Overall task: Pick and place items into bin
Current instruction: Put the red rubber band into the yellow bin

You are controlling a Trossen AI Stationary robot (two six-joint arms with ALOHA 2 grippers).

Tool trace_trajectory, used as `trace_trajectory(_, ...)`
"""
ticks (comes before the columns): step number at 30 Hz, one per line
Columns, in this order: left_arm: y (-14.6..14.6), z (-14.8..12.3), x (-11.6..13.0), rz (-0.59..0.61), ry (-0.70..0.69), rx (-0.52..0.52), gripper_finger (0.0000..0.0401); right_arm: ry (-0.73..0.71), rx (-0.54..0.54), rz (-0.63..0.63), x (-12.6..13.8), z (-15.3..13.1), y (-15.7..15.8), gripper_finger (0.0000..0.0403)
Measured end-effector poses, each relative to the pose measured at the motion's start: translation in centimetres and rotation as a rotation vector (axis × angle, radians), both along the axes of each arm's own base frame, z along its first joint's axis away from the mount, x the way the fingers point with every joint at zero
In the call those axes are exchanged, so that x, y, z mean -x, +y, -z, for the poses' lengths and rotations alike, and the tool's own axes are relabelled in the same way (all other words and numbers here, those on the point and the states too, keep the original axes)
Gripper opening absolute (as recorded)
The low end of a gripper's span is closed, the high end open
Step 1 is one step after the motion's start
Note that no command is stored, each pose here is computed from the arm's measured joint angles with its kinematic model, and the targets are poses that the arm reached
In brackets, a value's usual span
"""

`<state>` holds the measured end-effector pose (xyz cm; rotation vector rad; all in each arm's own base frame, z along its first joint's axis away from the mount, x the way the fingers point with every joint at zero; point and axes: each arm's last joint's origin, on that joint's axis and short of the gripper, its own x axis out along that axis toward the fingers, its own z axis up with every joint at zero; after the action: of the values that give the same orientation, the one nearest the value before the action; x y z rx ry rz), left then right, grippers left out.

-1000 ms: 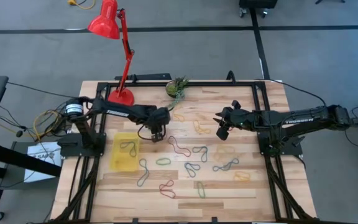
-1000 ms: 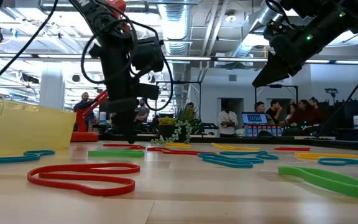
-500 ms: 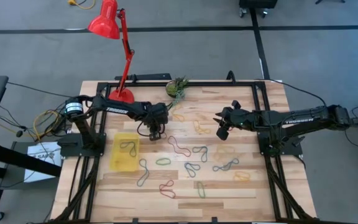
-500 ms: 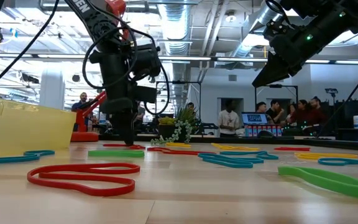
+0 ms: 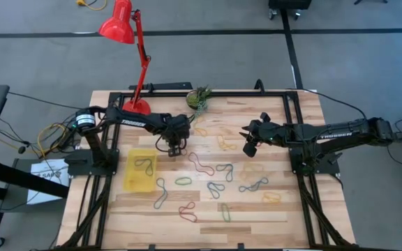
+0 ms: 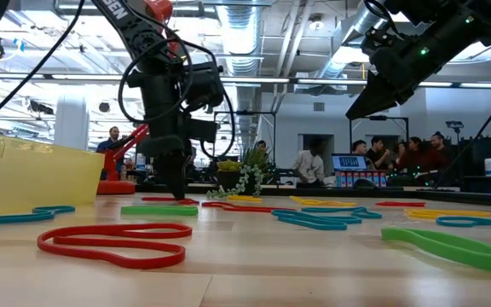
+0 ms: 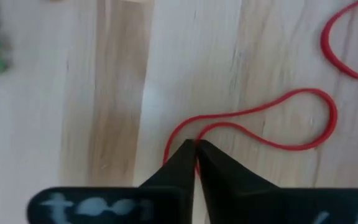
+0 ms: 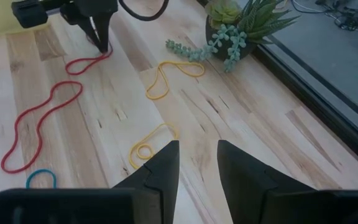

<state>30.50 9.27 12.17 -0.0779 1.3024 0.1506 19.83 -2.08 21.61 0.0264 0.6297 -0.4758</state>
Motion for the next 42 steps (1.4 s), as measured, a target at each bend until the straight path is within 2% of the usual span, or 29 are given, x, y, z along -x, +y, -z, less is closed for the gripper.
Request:
trace_trajectory(3, 0.0, -0.5, 0.0, -0.027, 0.003, 0.008, 0.0003, 0.000, 0.000, 0.001, 0.0, 0.0, 0.0, 0.0102)
trace_trajectory(6, -0.1, -2.3, 0.2, -0.052, -0.018, 0.003, 0.0001, 0.001, 0.001, 0.001, 0.0, 0.0, 0.0, 0.0102)
trace_trajectory(10, -0.2, -6.6, 0.5, -0.059, -0.106, -0.038, 0.0000, 0.001, 0.000, 0.000, 0.0, 0.0, 0.0, 0.0102)
trace_trajectory(13, -0.8, -8.9, 1.9, -0.084, -0.097, -0.051, 0.0000, 0.000, 0.000, 0.000, 0.0, 0.0, 0.0, 0.0102)
trace_trajectory(16, -1.6, -12.3, 3.1, -0.089, -0.171, -0.059, 0.0000, 0.000, 0.000, 0.000, 0.0, 0.0, 0.0, 0.0102)
trace_trajectory(23, -4.6, -17.7, 8.1, -0.057, -0.268, -0.059, 0.0000, 0.001, 0.000, 0.000, 0.0, 0.0, 0.0, 0.0102)
trace_trajectory(29, -7.2, -19.5, 12.7, -0.087, -0.208, -0.058, 0.0000, 0.000, 0.001, 0.000, 0.0, 0.0, 0.0, 0.0102)
trace_trajectory(33, -8.4, -19.8, 15.2, -0.125, -0.143, -0.017, 0.0000, 0.000, 0.002, 0.001, 0.0, 0.0, 0.0, 0.0102)
trace_trajectory(42, -10.3, -19.9, 17.8, -0.176, -0.054, 0.064, 0.0000, 0.002, 0.003, 0.001, 0.0, 0.0, 0.0, 0.0102)
